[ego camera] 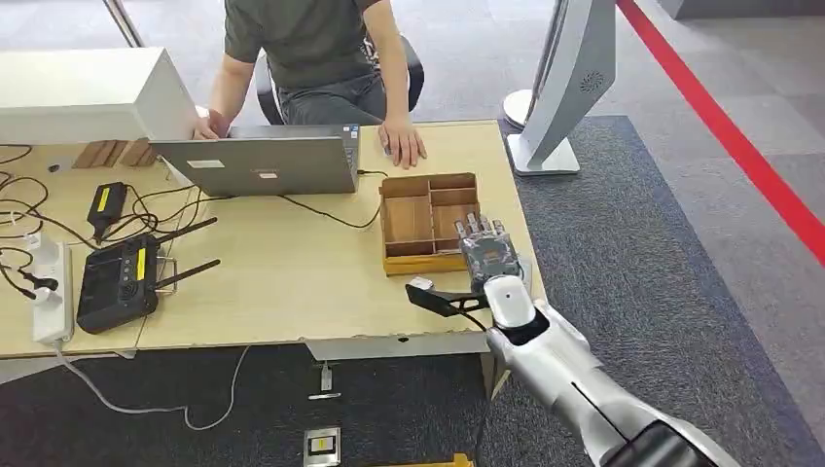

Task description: Pass the card to the sensor for recognition and then transmit it.

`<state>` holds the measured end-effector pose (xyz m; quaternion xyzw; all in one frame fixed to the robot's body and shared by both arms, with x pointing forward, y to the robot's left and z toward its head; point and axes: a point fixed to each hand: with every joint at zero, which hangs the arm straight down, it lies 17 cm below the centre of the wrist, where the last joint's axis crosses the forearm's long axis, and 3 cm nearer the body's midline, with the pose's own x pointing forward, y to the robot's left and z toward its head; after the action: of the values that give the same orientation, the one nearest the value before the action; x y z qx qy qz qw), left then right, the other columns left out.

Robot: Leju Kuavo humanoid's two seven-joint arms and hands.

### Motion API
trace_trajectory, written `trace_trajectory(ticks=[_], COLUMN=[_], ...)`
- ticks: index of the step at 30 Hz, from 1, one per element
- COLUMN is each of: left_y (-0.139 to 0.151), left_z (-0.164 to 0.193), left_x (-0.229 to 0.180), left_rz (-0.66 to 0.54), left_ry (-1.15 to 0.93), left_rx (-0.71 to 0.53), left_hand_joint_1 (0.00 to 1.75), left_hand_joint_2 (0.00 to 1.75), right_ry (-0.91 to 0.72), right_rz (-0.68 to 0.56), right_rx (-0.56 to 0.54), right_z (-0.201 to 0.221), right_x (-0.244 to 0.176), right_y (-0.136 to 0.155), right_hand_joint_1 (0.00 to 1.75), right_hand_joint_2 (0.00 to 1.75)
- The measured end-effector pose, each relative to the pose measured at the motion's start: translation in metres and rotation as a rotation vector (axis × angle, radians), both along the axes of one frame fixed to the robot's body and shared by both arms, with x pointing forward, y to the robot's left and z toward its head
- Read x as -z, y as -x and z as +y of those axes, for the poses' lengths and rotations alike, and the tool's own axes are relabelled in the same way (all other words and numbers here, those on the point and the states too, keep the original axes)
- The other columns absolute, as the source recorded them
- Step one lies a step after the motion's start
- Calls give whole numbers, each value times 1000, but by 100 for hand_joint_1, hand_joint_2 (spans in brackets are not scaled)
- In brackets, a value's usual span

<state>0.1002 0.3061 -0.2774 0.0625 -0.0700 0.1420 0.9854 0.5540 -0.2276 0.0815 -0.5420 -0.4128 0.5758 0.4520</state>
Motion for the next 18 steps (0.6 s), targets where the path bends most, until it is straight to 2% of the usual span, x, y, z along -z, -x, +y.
trace_trajectory(ticks=[18], left_y=[0], left_z=[0], left_x=[0], left_rz=[-1], left_ry=[-3], left_rx=[7], left_hand_joint_1=[0], left_hand_joint_2=[0], right_ry=[-15], right_rz=[10], right_rx=[-22], right_z=[14], right_x=[5], right_y=[1], right_hand_joint_1=[0], right_hand_joint_2=[175])
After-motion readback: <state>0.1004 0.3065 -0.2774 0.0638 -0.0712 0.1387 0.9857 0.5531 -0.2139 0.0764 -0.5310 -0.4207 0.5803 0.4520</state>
